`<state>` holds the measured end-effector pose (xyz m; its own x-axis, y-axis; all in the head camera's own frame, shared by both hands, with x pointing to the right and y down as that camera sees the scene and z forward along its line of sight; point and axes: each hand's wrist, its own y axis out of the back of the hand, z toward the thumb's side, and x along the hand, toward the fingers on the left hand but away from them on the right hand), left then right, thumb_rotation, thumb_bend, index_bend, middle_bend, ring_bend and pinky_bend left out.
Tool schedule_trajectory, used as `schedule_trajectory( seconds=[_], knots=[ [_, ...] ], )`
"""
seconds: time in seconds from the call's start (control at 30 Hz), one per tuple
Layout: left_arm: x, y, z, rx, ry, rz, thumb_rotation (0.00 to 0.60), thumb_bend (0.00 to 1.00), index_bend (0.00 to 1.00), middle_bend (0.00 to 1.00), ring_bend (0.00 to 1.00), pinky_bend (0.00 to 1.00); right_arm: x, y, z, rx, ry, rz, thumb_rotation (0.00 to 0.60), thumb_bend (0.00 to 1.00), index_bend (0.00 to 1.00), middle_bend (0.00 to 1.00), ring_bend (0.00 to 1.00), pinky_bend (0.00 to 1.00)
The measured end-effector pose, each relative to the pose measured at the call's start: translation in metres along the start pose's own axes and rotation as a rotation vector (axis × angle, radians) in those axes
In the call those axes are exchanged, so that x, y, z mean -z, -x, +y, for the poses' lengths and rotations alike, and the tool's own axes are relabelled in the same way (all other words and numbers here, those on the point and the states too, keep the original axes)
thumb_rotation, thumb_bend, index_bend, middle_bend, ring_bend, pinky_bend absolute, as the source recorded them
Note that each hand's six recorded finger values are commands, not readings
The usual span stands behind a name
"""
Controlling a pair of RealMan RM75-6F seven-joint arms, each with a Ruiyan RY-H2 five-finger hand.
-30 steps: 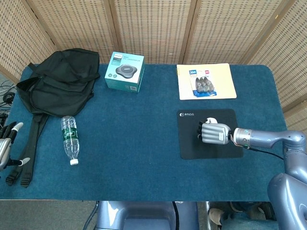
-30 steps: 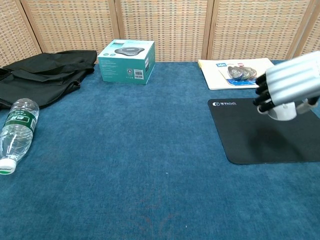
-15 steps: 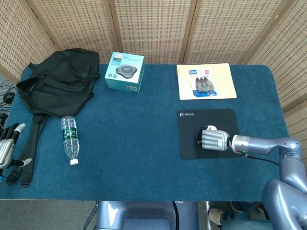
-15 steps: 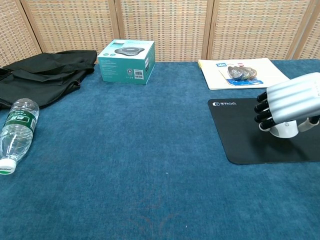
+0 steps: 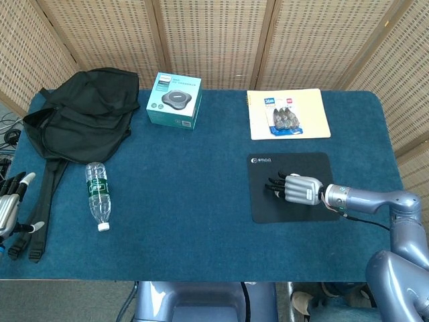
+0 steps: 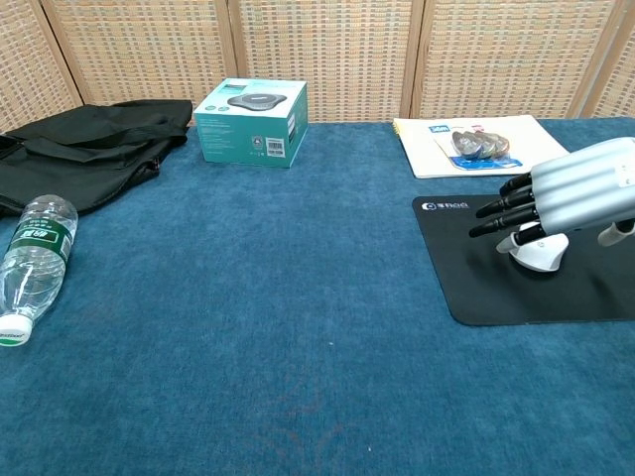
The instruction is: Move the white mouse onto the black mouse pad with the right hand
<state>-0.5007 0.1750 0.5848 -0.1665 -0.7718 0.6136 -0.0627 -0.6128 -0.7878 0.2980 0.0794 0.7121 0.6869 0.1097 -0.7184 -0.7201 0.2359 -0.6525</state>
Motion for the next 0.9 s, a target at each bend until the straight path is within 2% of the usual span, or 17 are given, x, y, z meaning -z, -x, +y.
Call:
schedule_trajectory(
  seconds=[0.17, 0.27, 0.4, 0.57, 0.77, 0.9],
  knots=[
    [-0.001, 0.002, 0.002, -0.003, 0.011, -0.009, 0.600, 0.00, 0.00, 0.00, 0.00, 0.00, 0.004, -0.011, 0.009, 0.051, -0.015, -0.007, 0.600, 0.10, 0.16, 0.00, 0.00, 0.20],
    [-0.002, 0.006, 0.005, -0.008, 0.032, -0.024, 0.600, 0.00, 0.00, 0.00, 0.00, 0.00, 0.013, -0.031, 0.018, 0.113, -0.009, -0.056, 0.600, 0.10, 0.15, 0.00, 0.00, 0.20],
    [-0.005, 0.013, 0.009, -0.018, 0.057, -0.059, 0.600, 0.00, 0.00, 0.00, 0.00, 0.00, 0.025, -0.073, 0.027, 0.219, 0.070, -0.234, 0.600, 0.06, 0.14, 0.00, 0.00, 0.18],
    [-0.009, 0.022, 0.015, -0.033, 0.069, -0.106, 0.600, 0.00, 0.00, 0.00, 0.00, 0.00, 0.024, -0.110, 0.023, 0.268, 0.224, -0.447, 0.600, 0.00, 0.09, 0.00, 0.00, 0.10],
    [-0.011, 0.037, 0.020, -0.060, 0.077, -0.143, 0.600, 0.00, 0.00, 0.00, 0.00, 0.00, -0.001, -0.143, 0.027, 0.312, 0.470, -0.667, 0.600, 0.00, 0.03, 0.00, 0.00, 0.01],
    [-0.010, 0.045, 0.019, -0.067, 0.061, -0.142, 0.600, 0.00, 0.00, 0.00, 0.00, 0.00, -0.026, -0.164, 0.037, 0.312, 0.677, -0.832, 0.600, 0.00, 0.00, 0.00, 0.00, 0.00]
  ],
)
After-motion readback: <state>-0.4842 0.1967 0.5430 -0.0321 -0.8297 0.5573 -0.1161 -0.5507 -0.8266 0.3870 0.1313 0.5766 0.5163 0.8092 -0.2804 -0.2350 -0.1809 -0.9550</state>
